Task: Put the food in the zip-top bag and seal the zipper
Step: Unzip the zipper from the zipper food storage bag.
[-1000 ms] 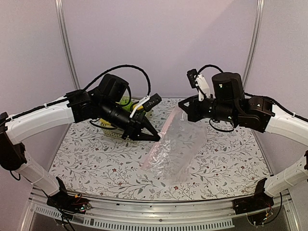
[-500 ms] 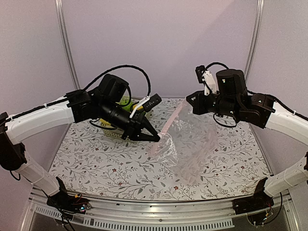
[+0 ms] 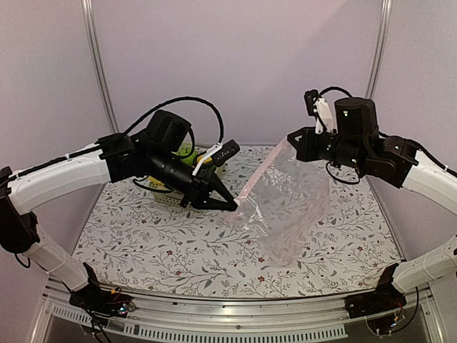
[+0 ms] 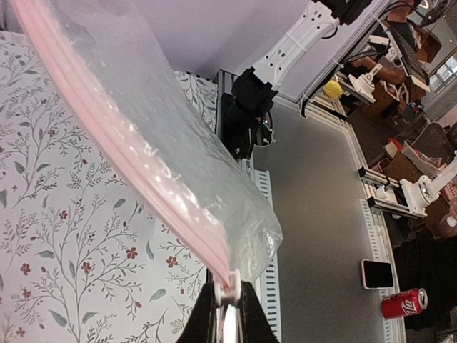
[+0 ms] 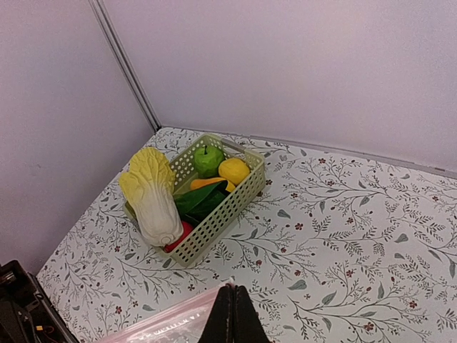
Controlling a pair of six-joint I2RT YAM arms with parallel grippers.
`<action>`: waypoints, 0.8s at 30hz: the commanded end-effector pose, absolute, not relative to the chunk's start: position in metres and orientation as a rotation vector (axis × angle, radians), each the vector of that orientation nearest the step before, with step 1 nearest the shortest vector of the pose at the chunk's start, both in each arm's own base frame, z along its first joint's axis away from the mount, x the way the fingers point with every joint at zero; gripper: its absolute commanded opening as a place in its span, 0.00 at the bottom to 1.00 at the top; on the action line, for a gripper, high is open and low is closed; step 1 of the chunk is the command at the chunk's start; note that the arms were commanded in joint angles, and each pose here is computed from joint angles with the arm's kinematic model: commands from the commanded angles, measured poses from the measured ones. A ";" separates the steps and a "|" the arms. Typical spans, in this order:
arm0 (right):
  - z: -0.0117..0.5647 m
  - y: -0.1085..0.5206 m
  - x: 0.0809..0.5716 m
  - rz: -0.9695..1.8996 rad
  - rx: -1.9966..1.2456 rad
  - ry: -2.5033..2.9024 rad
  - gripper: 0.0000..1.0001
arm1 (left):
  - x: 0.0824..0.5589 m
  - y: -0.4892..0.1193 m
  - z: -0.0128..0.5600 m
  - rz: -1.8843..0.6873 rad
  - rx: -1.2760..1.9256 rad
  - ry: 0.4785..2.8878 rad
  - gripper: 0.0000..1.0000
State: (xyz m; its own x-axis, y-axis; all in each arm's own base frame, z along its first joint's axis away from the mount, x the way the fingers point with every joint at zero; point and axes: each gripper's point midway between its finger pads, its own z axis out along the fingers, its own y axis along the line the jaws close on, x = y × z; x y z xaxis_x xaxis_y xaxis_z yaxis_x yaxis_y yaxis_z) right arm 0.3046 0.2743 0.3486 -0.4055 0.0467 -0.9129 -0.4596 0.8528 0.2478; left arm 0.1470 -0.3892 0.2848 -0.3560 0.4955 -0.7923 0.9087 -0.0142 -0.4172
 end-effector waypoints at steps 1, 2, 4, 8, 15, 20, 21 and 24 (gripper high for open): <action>0.371 0.245 0.315 0.496 -0.190 1.868 0.00 | 0.128 -0.389 0.283 -1.393 1.537 1.843 0.00; 0.371 0.243 0.315 0.492 -0.187 1.867 0.00 | 0.128 -0.389 0.283 -1.392 1.537 1.845 0.00; 0.372 0.240 0.316 0.486 -0.182 1.865 0.00 | 0.128 -0.389 0.283 -1.392 1.539 1.844 0.00; 0.375 0.235 0.315 0.480 -0.170 1.859 0.00 | 0.127 -0.389 0.283 -1.389 1.541 1.843 0.00; 0.381 0.227 0.313 0.476 -0.152 1.842 0.00 | 0.126 -0.389 0.284 -1.390 1.545 1.842 0.00; 0.386 0.225 0.312 0.478 -0.144 1.830 0.00 | 0.127 -0.389 0.283 -1.382 1.546 1.845 0.00; 0.387 0.224 0.312 0.477 -0.142 1.828 0.00 | 0.127 -0.389 0.283 -1.381 1.547 1.846 0.00; 0.389 0.220 0.310 0.473 -0.134 1.822 0.00 | 0.127 -0.389 0.283 -1.380 1.546 1.847 0.00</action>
